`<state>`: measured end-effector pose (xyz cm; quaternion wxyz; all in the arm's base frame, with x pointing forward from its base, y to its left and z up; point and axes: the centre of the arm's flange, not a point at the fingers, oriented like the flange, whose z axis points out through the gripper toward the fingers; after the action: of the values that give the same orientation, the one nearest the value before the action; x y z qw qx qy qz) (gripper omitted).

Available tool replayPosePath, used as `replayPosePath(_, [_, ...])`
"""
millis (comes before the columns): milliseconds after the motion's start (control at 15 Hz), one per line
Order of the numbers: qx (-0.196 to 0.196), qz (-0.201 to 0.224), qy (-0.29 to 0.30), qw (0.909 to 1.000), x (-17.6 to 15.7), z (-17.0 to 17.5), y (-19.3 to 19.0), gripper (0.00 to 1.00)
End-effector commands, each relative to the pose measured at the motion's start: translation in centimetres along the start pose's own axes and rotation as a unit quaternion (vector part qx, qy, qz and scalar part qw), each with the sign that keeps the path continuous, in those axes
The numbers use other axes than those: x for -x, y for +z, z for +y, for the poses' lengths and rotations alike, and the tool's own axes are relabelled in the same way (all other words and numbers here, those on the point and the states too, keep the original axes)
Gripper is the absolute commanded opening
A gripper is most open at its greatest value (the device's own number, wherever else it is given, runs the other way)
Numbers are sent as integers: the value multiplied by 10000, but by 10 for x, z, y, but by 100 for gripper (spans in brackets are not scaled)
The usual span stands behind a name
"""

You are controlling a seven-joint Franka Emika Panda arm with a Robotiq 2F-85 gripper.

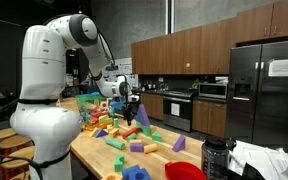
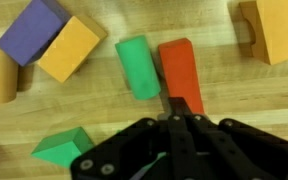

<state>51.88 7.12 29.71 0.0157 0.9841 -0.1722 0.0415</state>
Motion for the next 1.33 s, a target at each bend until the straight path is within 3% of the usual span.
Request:
replayPosePath(0, [109,20,39,9999,-2,5,0,0])
replayPosePath(600, [485,-103,65,9988,-7,11,30,0])
replayPosePath(667, [511,-145,58,9986,-6,11,33,26])
replayPosePath(800, [577,-213,42,9981,-7,9,31,30])
replayPosePath(1267, [668,-350,79,9971,-17,6,12,77])
